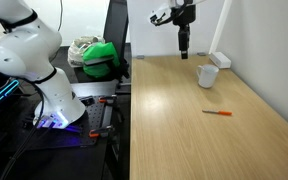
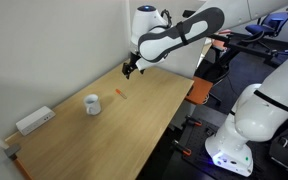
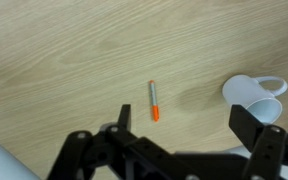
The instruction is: Put the marker in the white cup
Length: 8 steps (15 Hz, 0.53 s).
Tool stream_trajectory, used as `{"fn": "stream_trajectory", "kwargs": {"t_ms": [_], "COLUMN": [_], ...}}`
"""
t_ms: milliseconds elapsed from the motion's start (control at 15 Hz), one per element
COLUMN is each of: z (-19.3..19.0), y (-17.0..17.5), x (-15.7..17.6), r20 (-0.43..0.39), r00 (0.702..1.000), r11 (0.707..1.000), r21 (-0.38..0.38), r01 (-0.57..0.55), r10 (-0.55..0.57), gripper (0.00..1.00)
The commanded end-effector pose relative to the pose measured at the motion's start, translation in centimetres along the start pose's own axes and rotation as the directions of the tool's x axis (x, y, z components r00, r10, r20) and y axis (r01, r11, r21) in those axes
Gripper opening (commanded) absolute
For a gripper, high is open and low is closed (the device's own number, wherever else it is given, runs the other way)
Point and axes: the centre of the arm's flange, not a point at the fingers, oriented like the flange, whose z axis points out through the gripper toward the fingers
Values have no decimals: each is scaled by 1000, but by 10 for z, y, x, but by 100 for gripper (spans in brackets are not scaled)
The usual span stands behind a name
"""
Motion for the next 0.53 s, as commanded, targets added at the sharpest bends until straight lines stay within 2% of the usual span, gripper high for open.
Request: {"fn": "stream_trajectory", "kwargs": {"t_ms": [0, 467], "z": [24, 71], "y": [0, 13], "x": [32, 80], "r20": [-4, 21], "r00": [1000, 998], "r11": [1000, 998], "r21": [11, 5], "r01": [-7, 62], "r10": [7, -63], "gripper": [100, 100]}}
